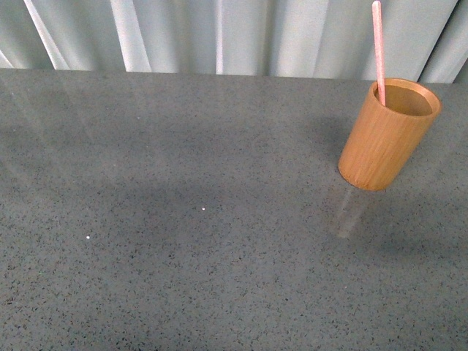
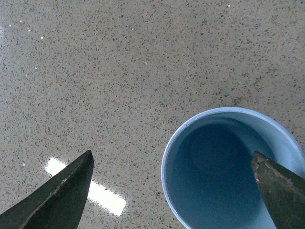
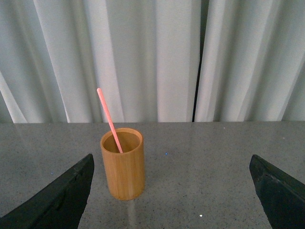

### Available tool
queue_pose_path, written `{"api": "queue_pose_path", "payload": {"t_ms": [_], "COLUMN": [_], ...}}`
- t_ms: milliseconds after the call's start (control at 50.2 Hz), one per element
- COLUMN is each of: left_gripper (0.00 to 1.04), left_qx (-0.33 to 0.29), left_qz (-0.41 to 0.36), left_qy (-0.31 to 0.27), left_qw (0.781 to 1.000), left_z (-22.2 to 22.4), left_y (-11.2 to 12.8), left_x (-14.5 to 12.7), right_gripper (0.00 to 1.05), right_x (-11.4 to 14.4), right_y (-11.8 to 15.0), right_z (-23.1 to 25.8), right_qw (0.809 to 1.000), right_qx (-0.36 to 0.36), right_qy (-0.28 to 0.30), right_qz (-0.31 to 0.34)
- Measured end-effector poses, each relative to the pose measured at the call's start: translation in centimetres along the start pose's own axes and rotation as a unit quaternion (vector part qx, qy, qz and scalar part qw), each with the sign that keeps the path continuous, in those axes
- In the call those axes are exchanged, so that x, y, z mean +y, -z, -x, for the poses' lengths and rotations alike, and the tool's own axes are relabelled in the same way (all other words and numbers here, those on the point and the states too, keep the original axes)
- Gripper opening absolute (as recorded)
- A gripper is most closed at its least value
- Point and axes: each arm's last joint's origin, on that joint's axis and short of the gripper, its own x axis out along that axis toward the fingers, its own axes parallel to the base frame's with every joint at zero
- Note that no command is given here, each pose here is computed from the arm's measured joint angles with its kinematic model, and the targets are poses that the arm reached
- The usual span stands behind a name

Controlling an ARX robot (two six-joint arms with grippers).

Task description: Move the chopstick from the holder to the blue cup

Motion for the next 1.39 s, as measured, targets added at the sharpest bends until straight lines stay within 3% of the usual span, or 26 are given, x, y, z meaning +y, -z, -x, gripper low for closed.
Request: {"api": "queue_pose_path", "payload": {"t_ms": [518, 996, 1195, 1394], "left_gripper": [0.96, 0.03, 0.03, 0.03], "left_qx": [0.03, 0.046, 0.04, -0.011], "left_qz": [-0.004, -0.013, -0.028, -0.056], "left_qy": [-0.013, 0.042, 0.076, 0.142], "left_qw": [0.999, 0.998, 0.996, 0.988], "left_z": [-2.4, -1.7, 0.5, 6.9], "left_y": [1.1, 1.3, 0.6, -0.9], "left_x": [-0.5, -3.0, -4.2, -6.7], "right_gripper": [0.95, 0.95, 0.95, 0.95], "right_x": [0.0, 0.0, 0.0, 0.0], "right_y": [0.0, 0.0, 0.0, 0.0], "right_z": [0.0, 0.0, 0.0, 0.0], "right_qw": [1.0, 1.0, 1.0, 1.0], "right_qx": [0.0, 0.0, 0.0, 0.0], "right_qy": [0.0, 0.0, 0.0, 0.0], "right_qz": [0.0, 0.0, 0.0, 0.0]}}
